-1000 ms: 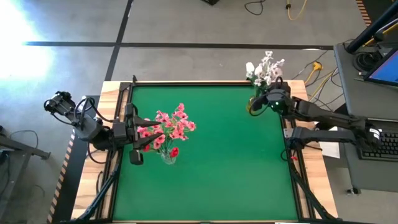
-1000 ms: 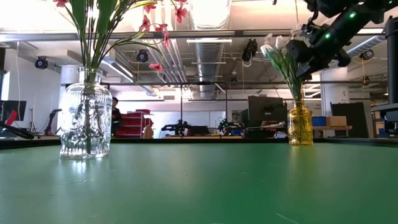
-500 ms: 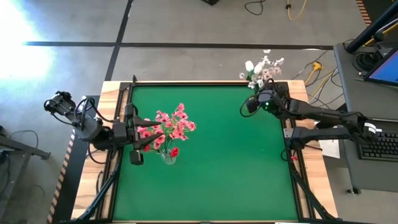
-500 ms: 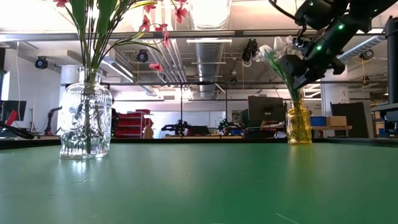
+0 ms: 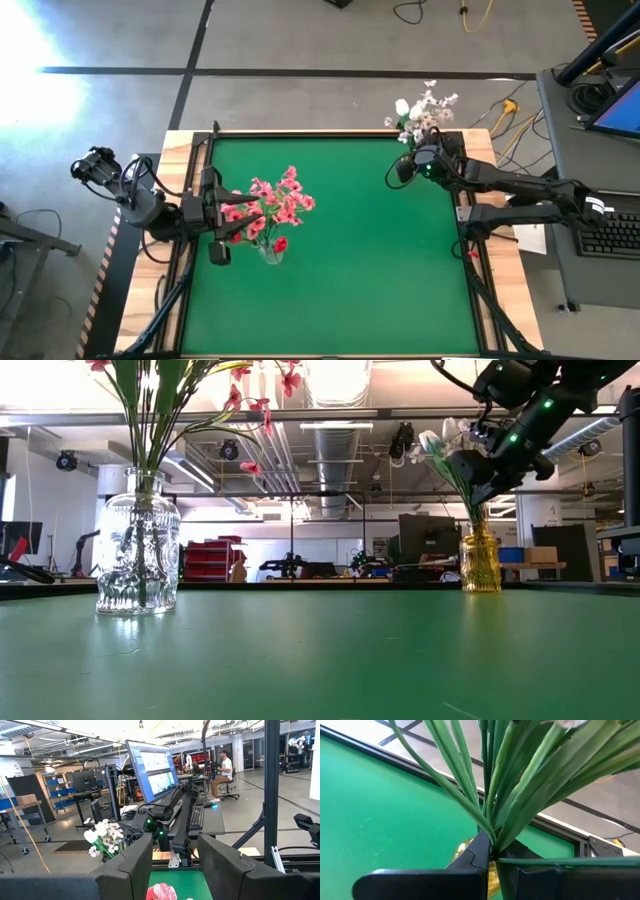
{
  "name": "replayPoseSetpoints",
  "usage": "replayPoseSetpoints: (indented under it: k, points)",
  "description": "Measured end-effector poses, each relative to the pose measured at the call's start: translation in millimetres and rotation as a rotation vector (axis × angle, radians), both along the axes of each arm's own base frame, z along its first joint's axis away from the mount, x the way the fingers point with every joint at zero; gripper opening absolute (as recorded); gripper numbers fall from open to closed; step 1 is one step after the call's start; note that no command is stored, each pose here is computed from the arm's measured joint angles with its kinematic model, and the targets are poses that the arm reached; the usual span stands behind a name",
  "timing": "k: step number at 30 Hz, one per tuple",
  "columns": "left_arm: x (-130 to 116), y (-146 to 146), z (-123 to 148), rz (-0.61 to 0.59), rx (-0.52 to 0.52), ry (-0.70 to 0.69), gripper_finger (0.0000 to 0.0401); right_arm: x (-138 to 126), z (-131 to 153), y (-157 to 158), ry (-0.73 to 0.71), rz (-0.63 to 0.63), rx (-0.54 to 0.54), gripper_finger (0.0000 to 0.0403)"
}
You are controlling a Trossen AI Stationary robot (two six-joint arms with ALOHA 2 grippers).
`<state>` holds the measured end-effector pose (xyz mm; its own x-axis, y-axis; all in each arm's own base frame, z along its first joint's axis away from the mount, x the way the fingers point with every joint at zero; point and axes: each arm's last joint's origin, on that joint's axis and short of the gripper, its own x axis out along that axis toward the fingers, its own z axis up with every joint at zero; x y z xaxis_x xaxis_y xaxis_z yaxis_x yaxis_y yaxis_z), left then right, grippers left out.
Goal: Sort flowers into vase by color
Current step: Put the white flower into the transparent vase
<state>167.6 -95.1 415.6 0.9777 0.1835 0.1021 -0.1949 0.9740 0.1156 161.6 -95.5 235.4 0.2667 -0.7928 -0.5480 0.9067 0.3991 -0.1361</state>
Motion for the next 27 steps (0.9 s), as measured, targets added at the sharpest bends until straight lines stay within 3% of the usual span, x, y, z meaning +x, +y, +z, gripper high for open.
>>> replayPoseSetpoints:
  k: [17, 27]
  points:
    - [0.0, 0.0, 0.0, 0.000, -0.001, 0.000, 0.0146, -0.9, -0.8, 0.4, 0.010, -0.001, 0.007, 0.0017]
    - [0.0, 0.0, 0.1, 0.000, -0.001, -0.001, 0.0146, -3.0, -2.8, 1.5, 0.013, -0.012, 0.028, 0.0115]
